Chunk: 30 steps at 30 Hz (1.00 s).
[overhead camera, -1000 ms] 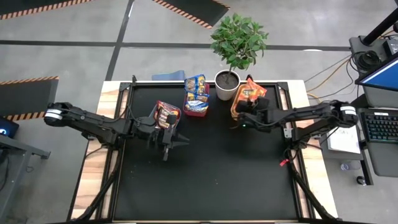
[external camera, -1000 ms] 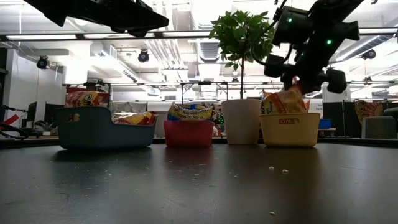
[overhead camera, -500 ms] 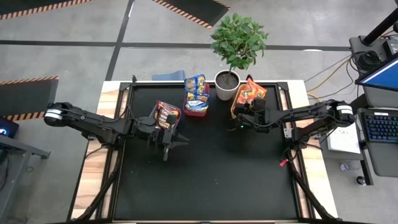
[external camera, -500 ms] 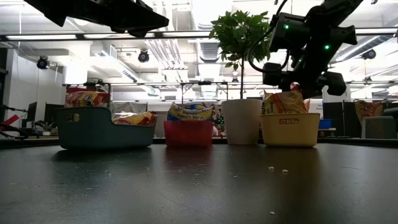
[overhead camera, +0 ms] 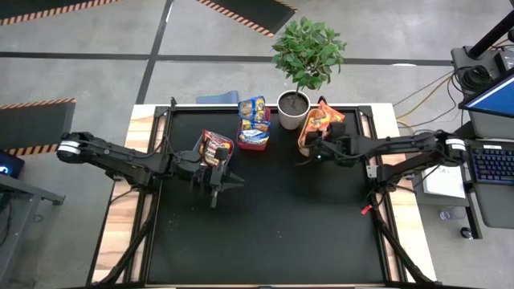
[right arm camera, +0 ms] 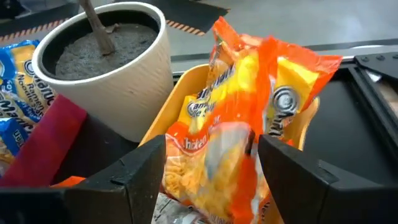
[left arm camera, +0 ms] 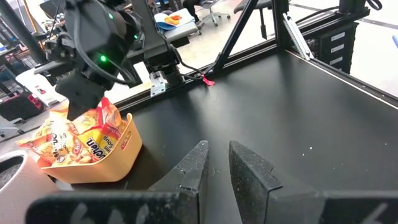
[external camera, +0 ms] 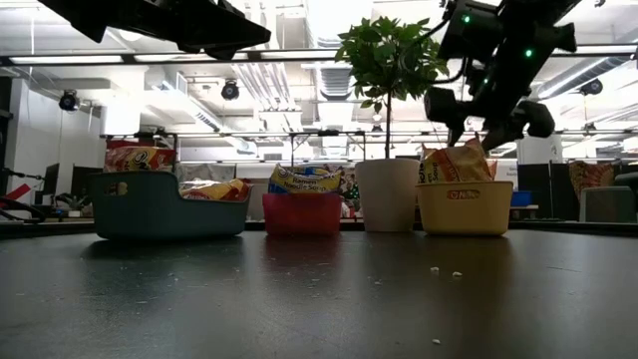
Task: Sort Maruchan noodles
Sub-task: Put the orange noodle pack into the yellow bin
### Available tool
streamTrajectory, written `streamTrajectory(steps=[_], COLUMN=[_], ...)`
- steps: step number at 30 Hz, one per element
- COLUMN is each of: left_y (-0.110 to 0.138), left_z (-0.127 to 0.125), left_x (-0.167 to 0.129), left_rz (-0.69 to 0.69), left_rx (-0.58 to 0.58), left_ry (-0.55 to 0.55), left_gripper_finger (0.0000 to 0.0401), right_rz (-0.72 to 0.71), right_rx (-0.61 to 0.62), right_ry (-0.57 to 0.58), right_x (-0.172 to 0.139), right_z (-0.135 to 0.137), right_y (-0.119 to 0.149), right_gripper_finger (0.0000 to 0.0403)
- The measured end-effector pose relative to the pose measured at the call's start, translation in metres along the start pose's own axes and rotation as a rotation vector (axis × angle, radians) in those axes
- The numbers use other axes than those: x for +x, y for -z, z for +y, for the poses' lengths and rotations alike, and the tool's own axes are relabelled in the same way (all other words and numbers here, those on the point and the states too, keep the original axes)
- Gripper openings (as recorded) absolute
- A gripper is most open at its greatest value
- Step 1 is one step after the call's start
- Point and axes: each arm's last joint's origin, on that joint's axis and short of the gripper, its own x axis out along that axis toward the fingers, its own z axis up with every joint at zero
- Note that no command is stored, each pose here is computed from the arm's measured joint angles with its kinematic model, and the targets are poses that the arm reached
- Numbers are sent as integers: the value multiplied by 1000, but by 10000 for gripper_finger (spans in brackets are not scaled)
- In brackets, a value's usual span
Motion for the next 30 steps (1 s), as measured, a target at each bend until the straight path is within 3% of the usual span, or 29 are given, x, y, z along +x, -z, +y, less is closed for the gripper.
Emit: streamTrajectory(steps=[9,14,22,30], left_y=[0,0,0,0], left_z=[0,0,0,0], left_x=[0,0,0,0], left_rz=[1,1,1,0], left_rx=[0,0,0,0], left_ry=[0,-1,-1,-1], left_gripper_finger=[45,45,45,45], right_rz=[17,23,62,151], right_rx=[-17,-73,-221,-277], right_ry=[-37,4,163,190], right_x=[-9,0,38,66], right_z=[-10,-11,-7,-6], right_y=[-22,-23,-10,-13], right_gripper_finger=[210,142,17,12])
